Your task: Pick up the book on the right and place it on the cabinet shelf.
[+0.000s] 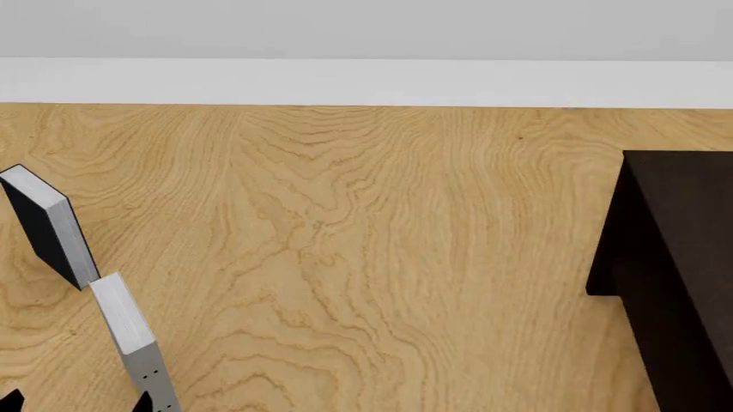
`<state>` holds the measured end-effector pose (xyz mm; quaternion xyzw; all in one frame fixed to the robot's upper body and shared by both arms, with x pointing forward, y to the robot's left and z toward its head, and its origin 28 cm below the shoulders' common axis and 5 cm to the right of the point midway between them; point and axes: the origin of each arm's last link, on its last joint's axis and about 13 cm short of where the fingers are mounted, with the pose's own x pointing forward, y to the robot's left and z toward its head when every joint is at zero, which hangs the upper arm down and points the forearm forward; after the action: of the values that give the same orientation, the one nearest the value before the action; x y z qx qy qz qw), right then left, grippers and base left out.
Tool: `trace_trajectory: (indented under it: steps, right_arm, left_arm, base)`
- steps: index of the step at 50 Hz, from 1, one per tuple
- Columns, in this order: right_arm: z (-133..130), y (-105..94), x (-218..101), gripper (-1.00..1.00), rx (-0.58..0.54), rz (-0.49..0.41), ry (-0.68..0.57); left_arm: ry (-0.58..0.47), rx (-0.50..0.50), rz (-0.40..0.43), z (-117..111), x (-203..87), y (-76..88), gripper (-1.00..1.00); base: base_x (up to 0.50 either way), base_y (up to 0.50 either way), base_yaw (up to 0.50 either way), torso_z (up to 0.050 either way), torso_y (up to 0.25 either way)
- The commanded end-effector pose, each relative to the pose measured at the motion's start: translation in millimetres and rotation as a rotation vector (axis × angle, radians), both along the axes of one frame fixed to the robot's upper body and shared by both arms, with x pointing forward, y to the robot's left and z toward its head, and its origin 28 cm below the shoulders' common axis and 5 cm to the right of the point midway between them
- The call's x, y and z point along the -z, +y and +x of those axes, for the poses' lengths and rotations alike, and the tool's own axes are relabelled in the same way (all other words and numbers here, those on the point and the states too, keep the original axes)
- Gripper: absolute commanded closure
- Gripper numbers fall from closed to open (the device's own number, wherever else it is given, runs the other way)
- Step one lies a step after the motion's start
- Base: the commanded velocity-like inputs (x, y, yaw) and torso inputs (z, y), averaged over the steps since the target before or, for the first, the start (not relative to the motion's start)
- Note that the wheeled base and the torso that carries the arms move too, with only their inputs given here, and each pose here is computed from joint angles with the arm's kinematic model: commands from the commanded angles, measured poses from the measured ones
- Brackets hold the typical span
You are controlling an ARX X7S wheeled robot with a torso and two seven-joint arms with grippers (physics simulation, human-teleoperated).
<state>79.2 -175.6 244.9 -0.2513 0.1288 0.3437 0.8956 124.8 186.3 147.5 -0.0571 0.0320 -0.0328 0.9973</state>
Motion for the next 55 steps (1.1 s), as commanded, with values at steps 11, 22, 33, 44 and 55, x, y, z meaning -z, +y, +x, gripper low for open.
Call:
trace_trajectory:
  steps: [11, 22, 33, 44, 55]
  right_arm:
    - [18, 2.9, 15, -1.00, -0.015, -0.052, 0.057]
    - [42, 7.6, 20, -1.00, -0.035, -0.032, 0.063]
    - [61, 11.3, 30, -1.00, -0.040, -0.004, 0.078]
    - [72, 15.8, 41, -1.00, -0.059, 0.021, 0.130]
    - [75, 17.2, 46, -1.00, -0.062, 0.009, 0.220]
  left_arm:
    - [0.001, 0.001, -0.001, 1, 1, -0.3, -1.00]
    - [-0.001, -0.003, -0.008, 0, 2, 0.7, -1.00]
    - [-0.002, -0.007, -0.008, -1, 2, 1.3, -1.00]
    - [0.000, -0.014, -0.007, -1, 2, 2.0, -1.00]
    - [0.002, -0.016, -0.010, -1, 3, 2.0, -1.00]
  base:
    - [0.00, 0.00, 0.00, 0.000, 0.000]
    - [0.00, 0.00, 0.00, 0.000, 0.000]
    - [0.00, 0.00, 0.00, 0.000, 0.000]
    - [0.00, 0.00, 0.00, 0.000, 0.000]
    - [0.00, 0.00, 0.00, 0.000, 0.000]
